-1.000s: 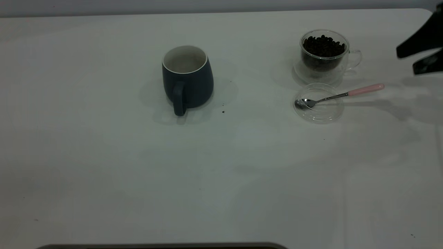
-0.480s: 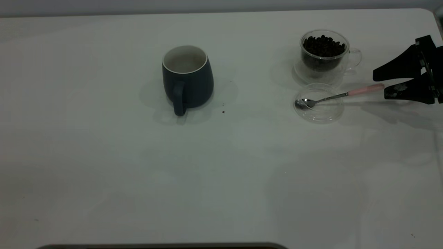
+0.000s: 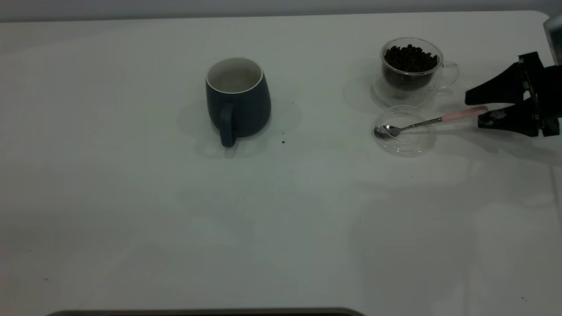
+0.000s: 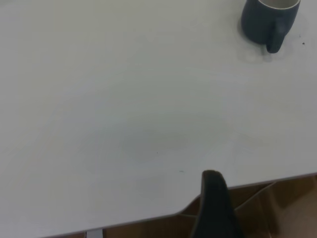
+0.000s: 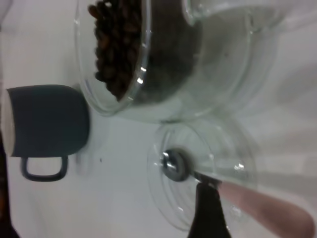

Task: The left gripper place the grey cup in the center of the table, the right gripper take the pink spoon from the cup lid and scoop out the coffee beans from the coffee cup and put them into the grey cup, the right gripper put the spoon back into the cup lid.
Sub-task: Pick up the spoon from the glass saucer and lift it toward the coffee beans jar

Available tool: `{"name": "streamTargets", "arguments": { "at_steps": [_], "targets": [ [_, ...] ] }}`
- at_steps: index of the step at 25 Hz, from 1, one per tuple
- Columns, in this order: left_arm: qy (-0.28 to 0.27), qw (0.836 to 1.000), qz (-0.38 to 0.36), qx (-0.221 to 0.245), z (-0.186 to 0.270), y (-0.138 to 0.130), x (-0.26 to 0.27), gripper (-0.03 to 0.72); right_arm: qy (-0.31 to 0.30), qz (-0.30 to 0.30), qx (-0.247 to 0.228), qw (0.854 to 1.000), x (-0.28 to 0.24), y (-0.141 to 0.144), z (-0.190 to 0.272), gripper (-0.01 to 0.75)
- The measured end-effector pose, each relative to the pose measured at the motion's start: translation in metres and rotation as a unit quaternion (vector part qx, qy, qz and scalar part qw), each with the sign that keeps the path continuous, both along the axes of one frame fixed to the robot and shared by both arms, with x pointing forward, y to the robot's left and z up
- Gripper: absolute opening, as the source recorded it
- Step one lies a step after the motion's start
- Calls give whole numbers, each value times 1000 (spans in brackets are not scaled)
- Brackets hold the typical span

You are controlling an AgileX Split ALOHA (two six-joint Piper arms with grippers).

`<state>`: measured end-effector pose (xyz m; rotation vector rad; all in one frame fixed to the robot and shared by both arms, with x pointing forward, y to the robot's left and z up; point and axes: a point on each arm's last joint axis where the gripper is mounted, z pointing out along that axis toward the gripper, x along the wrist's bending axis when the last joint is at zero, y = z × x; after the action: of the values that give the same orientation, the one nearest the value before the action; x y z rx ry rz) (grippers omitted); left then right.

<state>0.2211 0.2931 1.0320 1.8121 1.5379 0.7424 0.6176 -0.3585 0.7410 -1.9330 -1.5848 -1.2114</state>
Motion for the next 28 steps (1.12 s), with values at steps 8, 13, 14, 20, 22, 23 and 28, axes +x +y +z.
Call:
{"name": "streamTargets", "arguments": {
  "at_steps": [8, 13, 14, 20, 22, 23, 28],
  "targets": [
    [0, 1000, 0, 0, 0, 0, 0, 565, 2, 16, 9, 1000, 0, 7, 0, 591],
    [0, 1000, 0, 0, 0, 0, 0, 565, 2, 22, 10, 1000, 1, 10, 0, 591],
    [0, 1000, 0, 0, 0, 0, 0, 565, 3, 23, 10, 1000, 0, 10, 0, 591],
    [0, 1000, 0, 0, 0, 0, 0, 565, 3, 25, 9, 1000, 0, 10, 0, 591],
    [0, 1000, 0, 0, 0, 0, 0, 565, 3, 27, 9, 1000, 0, 11, 0, 591],
    [0, 1000, 0, 0, 0, 0, 0, 565, 3, 28, 9, 1000, 0, 12, 0, 591],
    [0, 1000, 0, 0, 0, 0, 0, 565, 1, 33, 9, 999, 2, 20, 0, 591]
  ]
}}
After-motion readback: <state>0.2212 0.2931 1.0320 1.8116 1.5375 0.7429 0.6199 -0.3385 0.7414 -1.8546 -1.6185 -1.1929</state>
